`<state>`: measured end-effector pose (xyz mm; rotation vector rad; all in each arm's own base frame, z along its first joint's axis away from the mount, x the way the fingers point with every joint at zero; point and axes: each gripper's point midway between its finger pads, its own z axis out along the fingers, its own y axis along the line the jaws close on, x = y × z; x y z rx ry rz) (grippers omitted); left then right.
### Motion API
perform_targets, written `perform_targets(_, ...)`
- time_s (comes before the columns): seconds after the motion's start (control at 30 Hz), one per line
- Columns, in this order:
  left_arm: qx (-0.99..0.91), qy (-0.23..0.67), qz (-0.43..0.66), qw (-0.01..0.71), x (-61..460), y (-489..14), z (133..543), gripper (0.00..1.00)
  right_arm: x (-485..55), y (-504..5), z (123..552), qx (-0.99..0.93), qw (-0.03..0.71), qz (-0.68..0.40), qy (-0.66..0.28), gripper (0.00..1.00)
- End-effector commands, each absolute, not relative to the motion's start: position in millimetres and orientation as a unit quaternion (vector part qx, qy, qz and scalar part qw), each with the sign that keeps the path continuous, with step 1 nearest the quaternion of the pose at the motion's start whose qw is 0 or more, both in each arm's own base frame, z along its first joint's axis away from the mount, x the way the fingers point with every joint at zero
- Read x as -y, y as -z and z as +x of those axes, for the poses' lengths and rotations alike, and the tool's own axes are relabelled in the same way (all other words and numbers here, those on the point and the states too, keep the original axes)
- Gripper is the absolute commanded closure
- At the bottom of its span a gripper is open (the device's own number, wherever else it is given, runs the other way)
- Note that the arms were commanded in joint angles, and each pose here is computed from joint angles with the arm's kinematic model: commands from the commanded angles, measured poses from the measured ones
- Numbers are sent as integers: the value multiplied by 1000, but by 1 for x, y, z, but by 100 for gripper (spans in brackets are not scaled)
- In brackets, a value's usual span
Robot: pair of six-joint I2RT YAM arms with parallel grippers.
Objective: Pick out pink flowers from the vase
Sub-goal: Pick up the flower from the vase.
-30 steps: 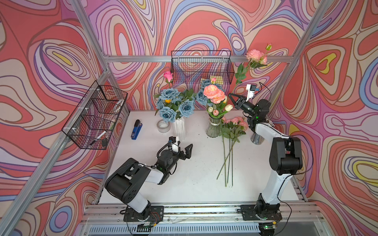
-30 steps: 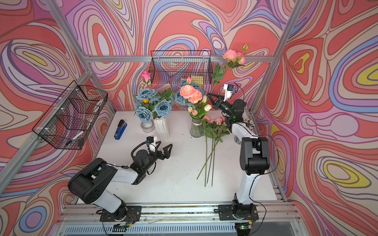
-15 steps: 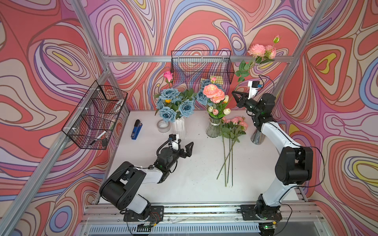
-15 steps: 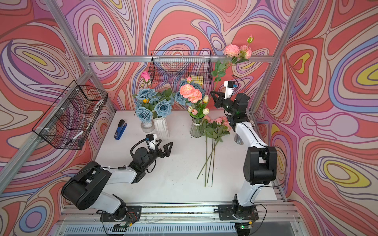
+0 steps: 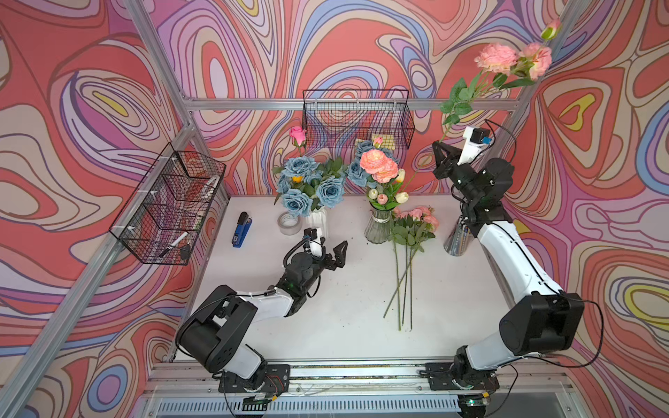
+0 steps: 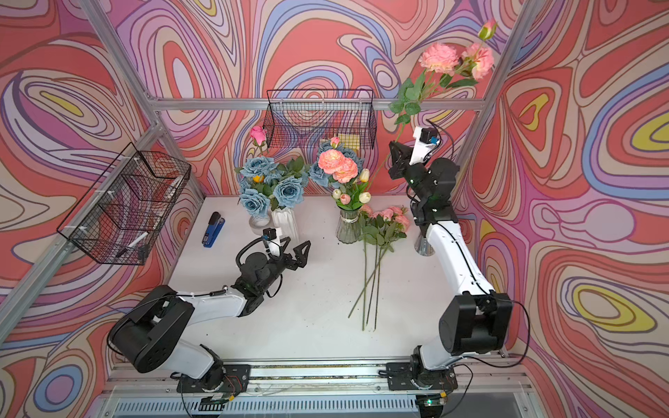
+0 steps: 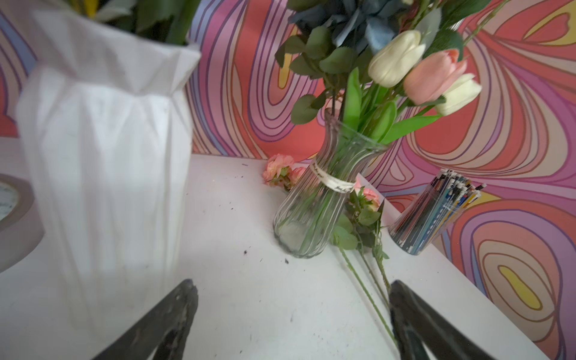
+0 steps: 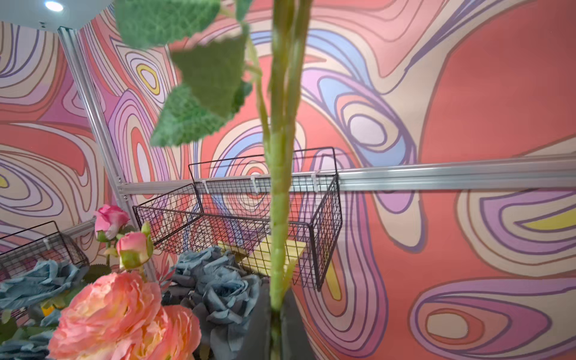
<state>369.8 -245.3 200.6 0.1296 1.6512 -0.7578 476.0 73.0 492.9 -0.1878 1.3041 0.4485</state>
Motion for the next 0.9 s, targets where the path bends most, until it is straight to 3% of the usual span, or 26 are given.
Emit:
perform_targets(0.0,-693,351,96,622,272,-217,368,5,-55,-513,461,-586,794,-60,-150,100)
perform_targets(0.23,-654,378,173,632,313,-245,358,4,-36,-530,443,-596,793,-16,-120,100)
perform_targets(0.47,-608,427,226,630,336,-280,346,4,-21,-514,430,-637,764,29,-101,100)
perform_targets(0.87,-559,505,311,580,383,-303,324,5,-66,-456,397,-703,669,-9,-241,100)
